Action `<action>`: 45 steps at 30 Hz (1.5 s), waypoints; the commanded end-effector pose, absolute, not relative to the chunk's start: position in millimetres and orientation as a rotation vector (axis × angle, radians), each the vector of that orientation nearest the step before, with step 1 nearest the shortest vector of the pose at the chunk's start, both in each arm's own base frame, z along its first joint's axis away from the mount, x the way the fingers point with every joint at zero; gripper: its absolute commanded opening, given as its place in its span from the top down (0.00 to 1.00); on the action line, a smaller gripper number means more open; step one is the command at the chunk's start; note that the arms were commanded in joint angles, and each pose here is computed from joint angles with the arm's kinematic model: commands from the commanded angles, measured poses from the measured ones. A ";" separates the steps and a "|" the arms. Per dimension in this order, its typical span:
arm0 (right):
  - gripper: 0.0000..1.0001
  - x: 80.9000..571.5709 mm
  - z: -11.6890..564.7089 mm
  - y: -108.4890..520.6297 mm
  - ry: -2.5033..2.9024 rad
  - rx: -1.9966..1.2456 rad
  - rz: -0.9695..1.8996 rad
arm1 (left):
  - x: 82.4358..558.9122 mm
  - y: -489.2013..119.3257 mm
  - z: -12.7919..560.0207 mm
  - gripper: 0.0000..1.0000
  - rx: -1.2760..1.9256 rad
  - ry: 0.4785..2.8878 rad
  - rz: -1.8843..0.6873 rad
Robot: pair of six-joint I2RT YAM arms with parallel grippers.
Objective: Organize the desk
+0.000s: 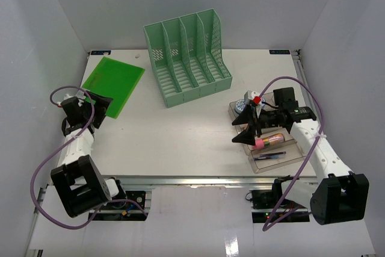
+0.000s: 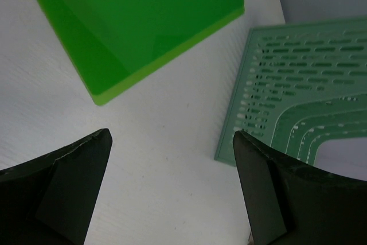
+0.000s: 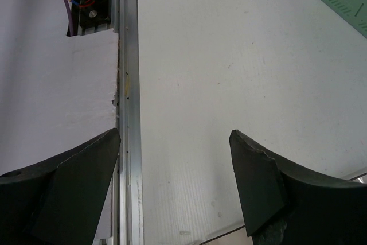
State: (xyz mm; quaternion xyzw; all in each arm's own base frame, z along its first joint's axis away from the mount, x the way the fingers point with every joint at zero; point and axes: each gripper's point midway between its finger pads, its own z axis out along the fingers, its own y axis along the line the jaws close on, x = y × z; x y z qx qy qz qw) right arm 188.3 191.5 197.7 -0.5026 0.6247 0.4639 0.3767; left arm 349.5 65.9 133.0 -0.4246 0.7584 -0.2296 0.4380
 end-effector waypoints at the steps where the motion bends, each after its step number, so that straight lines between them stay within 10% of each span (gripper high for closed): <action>1: 0.16 183.0 215.6 194.7 1.500 -1.289 1.206 | 373.7 116.4 165.4 0.02 -1.118 1.741 -0.374; 10: 0.16 176.2 212.7 197.2 1.472 -1.283 1.280 | 366.7 189.4 134.2 0.02 -1.286 1.787 0.095; 45: 0.17 200.1 178.9 159.6 1.519 -1.134 1.333 | 457.7 259.0 62.8 0.30 -1.259 1.701 0.105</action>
